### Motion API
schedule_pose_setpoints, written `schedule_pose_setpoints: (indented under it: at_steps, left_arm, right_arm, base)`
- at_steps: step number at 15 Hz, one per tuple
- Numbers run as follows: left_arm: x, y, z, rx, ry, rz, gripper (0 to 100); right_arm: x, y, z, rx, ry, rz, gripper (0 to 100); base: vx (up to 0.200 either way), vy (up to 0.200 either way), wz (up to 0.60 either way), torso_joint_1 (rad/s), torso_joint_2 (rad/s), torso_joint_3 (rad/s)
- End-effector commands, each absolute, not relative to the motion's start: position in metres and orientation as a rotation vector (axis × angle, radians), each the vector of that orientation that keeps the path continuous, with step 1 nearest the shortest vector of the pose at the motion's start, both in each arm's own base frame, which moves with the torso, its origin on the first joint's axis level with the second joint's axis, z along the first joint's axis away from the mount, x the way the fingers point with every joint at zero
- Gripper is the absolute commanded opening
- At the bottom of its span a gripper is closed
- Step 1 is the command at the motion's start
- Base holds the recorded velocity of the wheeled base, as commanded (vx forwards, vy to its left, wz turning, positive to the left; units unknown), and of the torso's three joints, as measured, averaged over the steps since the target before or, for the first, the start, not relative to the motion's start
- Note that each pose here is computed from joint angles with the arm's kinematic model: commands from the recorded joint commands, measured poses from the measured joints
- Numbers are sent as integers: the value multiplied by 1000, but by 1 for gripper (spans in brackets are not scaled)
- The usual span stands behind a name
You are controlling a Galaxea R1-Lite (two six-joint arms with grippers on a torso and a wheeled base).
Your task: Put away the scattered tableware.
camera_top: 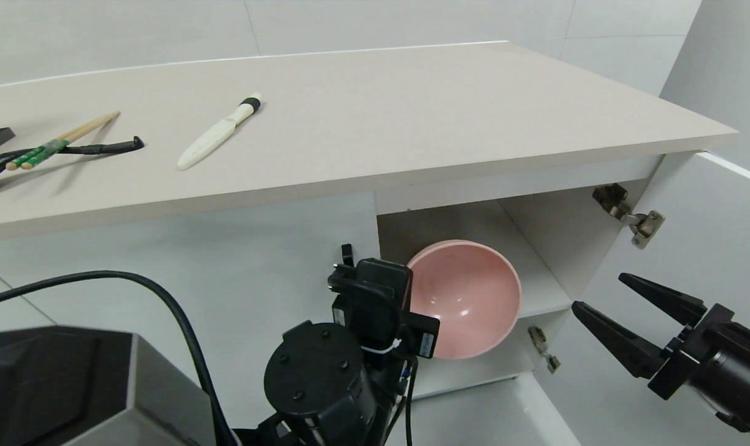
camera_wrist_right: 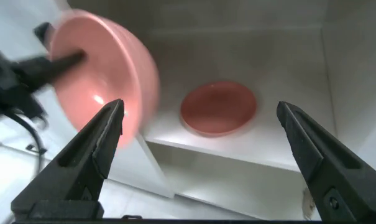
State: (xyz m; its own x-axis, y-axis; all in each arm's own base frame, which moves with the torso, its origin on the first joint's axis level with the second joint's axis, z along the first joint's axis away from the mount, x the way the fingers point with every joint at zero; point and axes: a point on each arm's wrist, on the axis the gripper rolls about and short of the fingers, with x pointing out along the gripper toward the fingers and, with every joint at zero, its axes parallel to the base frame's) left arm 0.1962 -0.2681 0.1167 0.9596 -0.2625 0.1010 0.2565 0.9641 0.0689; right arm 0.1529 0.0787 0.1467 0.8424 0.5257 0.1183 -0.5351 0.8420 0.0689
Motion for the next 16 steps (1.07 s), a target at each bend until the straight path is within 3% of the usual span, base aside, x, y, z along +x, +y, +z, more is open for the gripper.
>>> schedule_pose_setpoints:
  at_steps: [1, 7, 10, 15, 16]
  left_arm:
    - [198, -273, 107, 75, -94, -268, 0]
    - [201, -282, 107, 65, -113, -341, 0]
    - [206, -289, 119, 27, -156, -337, 0]
    - [213, -298, 123, 46, -190, -328, 0]
    - [214, -299, 121, 49, -187, -329, 0]
  right_arm:
    - [162, 85, 143, 81, -76, 569, 100]
    - [194, 107, 127, -1, -28, 586, 100]
    - [213, 116, 124, -2, -30, 578, 100]
    - [223, 120, 129, 5, -60, 552, 100]
    - [222, 120, 130, 6, -64, 552, 0]
  base:
    - [0, 0, 0, 0, 0, 0]
    - [0, 0, 0, 0, 0, 0]
    - [0, 0, 0, 0, 0, 0]
    - [0, 0, 0, 0, 0, 0]
    - [0, 0, 0, 0, 0, 0]
